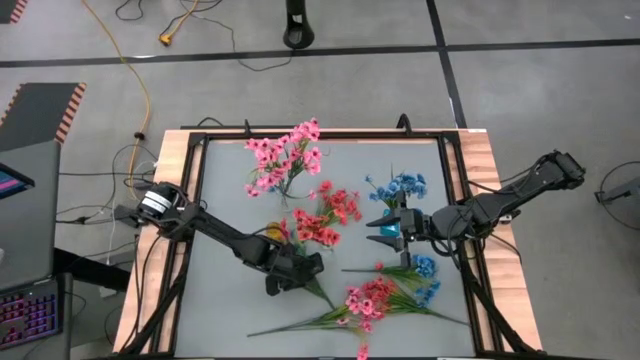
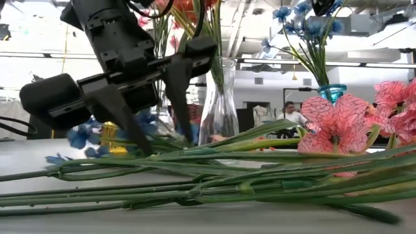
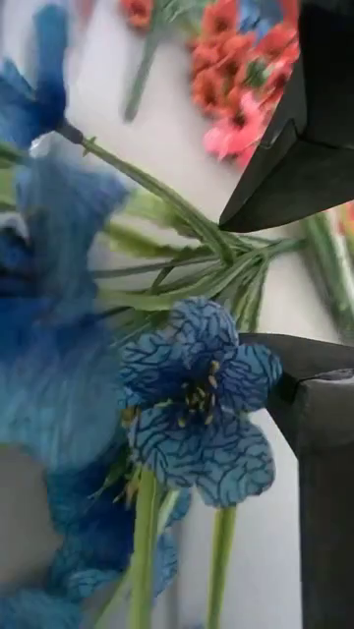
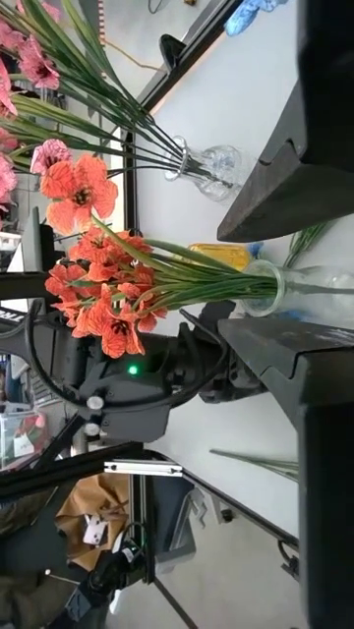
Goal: Sort flowers into vase by color
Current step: Put the left blue flowers into the blue vase
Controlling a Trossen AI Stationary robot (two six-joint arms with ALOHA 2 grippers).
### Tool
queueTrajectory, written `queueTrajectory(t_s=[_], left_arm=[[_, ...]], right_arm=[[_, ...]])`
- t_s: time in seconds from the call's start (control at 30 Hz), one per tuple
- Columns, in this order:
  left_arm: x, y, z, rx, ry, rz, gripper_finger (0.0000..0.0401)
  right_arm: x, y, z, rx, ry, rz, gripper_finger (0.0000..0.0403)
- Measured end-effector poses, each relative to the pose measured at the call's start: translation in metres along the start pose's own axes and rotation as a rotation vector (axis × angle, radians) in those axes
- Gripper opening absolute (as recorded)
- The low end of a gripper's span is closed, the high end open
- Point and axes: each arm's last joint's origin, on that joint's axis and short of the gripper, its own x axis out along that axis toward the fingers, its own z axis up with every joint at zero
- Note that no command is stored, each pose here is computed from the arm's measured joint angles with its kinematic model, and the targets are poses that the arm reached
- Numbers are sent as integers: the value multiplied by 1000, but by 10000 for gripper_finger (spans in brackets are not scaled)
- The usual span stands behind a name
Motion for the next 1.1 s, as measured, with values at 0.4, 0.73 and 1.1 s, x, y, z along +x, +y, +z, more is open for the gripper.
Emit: queueTrajectory(t_s=[0.4, 0.73, 1.1], left_arm=[[-1, 7, 6, -10, -54, 78, 124], [-1, 7, 6, 30, -69, 71, 19], [-1, 16, -5, 98, -72, 67, 2]], right_arm=[[0, 0, 0, 0, 0, 0, 162], [0, 0, 0, 1, 0, 0, 162], [0, 0, 0, 3, 0, 0, 162]])
